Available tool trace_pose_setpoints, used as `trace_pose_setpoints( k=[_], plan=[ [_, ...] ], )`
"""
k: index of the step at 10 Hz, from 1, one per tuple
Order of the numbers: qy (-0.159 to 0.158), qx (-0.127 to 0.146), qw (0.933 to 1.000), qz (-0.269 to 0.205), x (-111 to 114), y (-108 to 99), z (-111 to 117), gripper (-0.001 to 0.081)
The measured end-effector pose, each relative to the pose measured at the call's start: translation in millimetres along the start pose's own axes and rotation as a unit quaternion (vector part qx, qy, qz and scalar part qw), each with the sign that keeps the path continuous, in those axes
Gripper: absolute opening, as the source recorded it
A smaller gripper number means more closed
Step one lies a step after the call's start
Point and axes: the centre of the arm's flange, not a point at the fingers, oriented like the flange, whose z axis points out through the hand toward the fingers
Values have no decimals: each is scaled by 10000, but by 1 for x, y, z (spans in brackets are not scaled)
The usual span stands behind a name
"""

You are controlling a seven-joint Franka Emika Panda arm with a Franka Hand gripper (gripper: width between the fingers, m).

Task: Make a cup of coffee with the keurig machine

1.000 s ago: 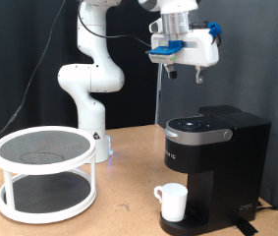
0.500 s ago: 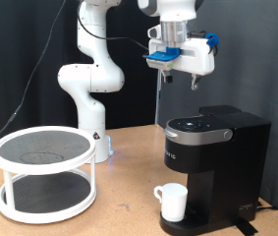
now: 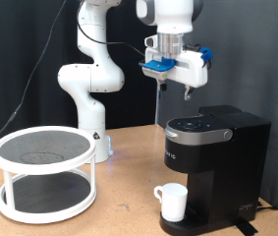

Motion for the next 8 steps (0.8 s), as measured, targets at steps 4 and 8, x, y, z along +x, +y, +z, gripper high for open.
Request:
trace_pose_setpoints(
  k=[4,8],
  plan=[
    [125,83,9999,63,5,0,26,734],
    [181,73,9998,21,5,5,42,734]
  ],
)
